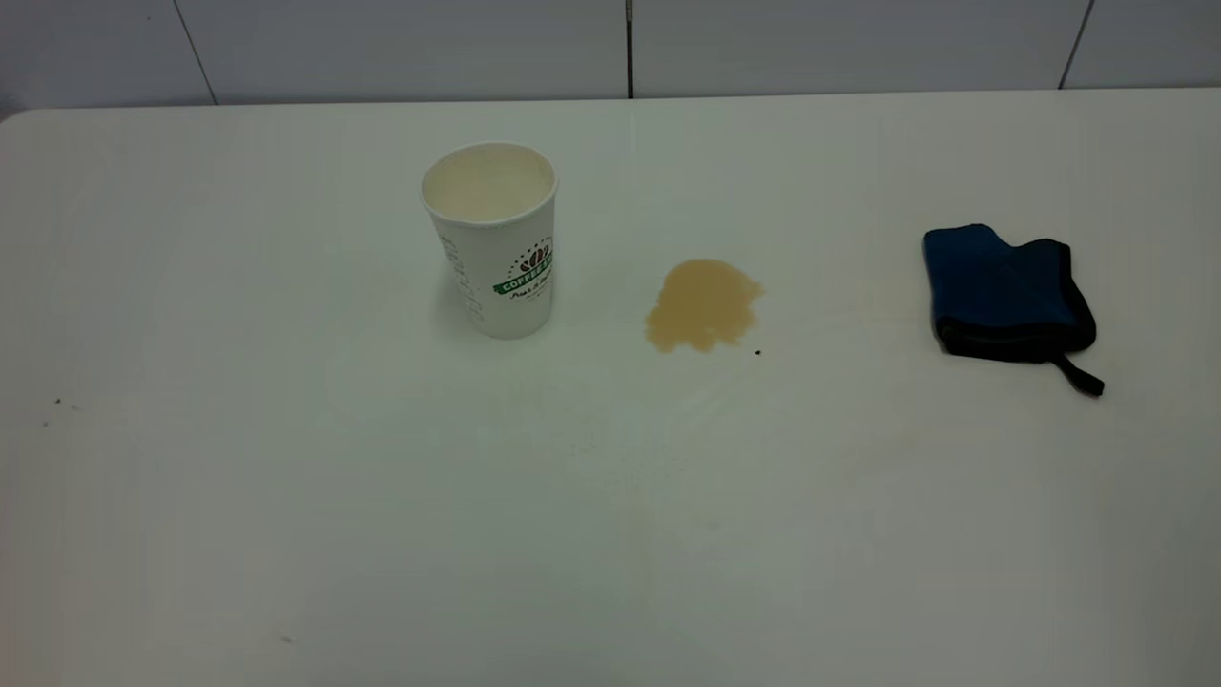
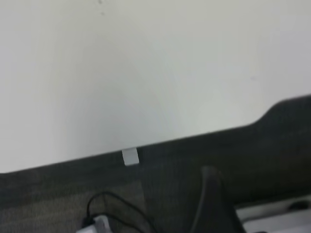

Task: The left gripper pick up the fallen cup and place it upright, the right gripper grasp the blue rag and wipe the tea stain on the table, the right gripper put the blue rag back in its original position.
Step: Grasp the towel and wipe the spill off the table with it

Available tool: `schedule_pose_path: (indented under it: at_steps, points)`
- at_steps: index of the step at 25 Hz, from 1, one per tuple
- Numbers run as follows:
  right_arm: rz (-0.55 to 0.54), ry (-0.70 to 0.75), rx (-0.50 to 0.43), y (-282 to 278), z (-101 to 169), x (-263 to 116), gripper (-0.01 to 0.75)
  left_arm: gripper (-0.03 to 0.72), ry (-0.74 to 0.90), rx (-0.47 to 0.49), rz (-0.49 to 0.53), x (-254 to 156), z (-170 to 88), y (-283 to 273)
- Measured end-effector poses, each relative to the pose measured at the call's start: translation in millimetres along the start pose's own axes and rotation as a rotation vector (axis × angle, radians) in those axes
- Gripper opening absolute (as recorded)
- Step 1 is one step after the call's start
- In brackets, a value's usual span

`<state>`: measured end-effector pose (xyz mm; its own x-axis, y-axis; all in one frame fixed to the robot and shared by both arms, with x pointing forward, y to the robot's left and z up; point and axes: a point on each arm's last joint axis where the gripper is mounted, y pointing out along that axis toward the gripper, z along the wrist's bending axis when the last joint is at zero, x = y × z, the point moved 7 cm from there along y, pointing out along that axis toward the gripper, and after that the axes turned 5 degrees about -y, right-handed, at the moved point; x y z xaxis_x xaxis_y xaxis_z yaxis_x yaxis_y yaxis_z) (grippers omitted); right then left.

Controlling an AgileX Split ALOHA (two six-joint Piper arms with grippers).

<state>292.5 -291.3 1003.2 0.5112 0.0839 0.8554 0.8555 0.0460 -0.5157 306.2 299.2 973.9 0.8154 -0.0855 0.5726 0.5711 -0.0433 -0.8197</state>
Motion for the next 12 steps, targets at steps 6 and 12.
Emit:
schedule_pose_path:
  at_steps: [6, 12]
  points:
    - [0.0, 0.0, 0.0, 0.0, 0.0, 0.0, 0.553, 0.526, -0.135, 0.093, -0.15, -7.0, 10.2, -15.7]
    - [0.0, 0.0, 0.0, 0.0, 0.0, 0.0, 0.553, 0.526, -0.171, 0.123, -0.286, -15.5, 11.1, -28.6]
